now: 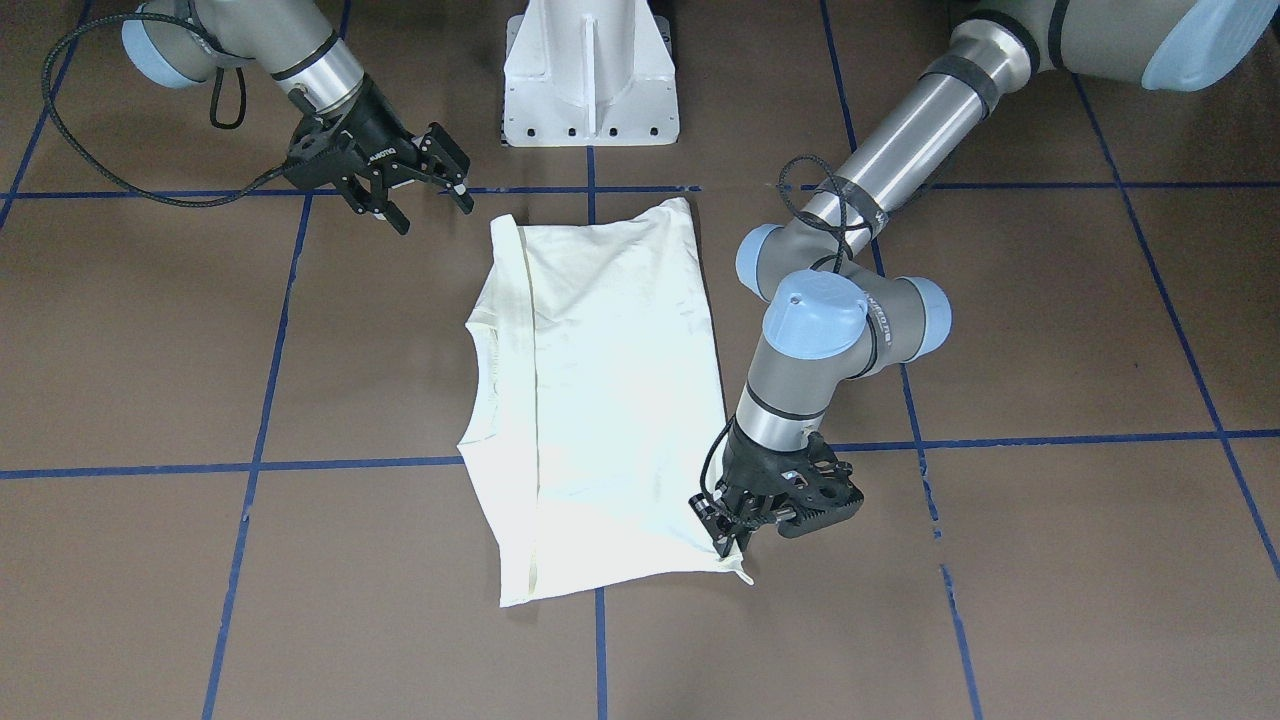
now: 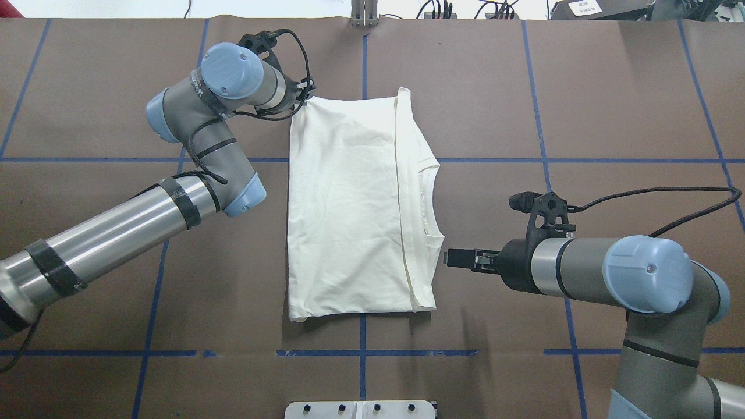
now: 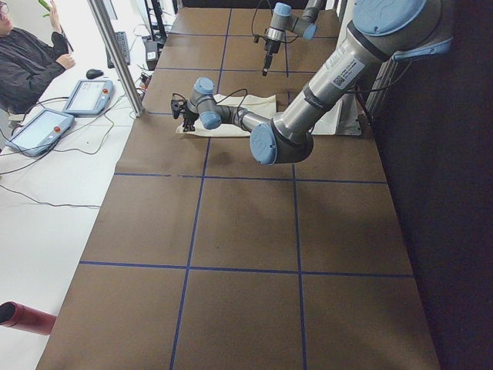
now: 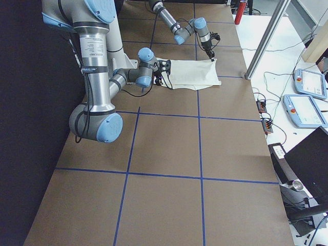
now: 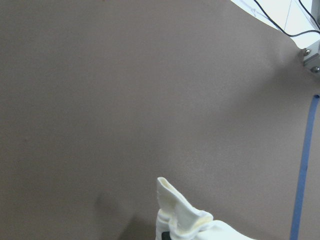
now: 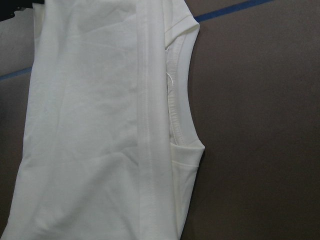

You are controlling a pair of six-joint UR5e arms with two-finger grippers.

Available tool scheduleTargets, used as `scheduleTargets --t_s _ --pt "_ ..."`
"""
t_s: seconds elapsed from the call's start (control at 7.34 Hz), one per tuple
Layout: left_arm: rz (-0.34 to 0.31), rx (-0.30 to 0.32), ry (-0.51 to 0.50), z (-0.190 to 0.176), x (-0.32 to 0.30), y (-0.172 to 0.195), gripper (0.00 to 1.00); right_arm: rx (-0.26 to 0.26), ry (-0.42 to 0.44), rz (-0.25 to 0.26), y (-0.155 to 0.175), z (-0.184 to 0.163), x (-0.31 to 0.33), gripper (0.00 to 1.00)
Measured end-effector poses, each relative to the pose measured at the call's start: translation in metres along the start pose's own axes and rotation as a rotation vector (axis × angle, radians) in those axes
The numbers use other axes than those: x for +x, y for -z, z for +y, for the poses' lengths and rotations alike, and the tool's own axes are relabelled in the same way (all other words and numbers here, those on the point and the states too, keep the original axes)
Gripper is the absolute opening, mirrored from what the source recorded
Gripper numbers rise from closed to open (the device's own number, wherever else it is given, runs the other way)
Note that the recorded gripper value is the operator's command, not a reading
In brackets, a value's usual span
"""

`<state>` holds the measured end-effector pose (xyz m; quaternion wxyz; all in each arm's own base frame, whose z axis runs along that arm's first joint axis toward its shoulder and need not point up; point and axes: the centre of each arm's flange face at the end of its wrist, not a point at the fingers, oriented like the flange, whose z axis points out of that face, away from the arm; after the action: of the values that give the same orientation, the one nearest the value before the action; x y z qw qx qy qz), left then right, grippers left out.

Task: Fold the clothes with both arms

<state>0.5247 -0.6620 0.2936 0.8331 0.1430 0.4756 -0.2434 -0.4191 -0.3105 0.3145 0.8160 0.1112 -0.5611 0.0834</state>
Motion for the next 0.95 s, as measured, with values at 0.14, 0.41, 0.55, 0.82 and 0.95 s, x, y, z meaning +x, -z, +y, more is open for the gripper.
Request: scheduleTargets --t_s 0.14,0.41,0.55,0.82,0.95 --pt "-0.007 -0.009 -0.029 -0.014 -0.006 0.005 1.00 0.004 -0.001 0.011 -0.010 -0.004 -0.002 1.00" --pt "-0.037 -0.068 -0.108 -0.018 -0.029 0.031 1.00 0.012 0.002 0.046 -0.043 -0.015 -0.011 1.00" --pt "-0.043 -0.081 -0.137 -0.011 -0.036 0.064 1.00 0.011 0.006 0.092 -0.059 -0.022 -0.026 1.00" --pt "-0.052 -0.113 -0.163 0.012 -0.021 0.146 1.00 -0.003 0.055 0.223 -0.085 -0.032 -0.067 1.00" --pt "-0.048 -0.139 -0.169 0.024 -0.013 0.174 1.00 -0.018 0.089 0.284 -0.095 -0.036 -0.085 1.00"
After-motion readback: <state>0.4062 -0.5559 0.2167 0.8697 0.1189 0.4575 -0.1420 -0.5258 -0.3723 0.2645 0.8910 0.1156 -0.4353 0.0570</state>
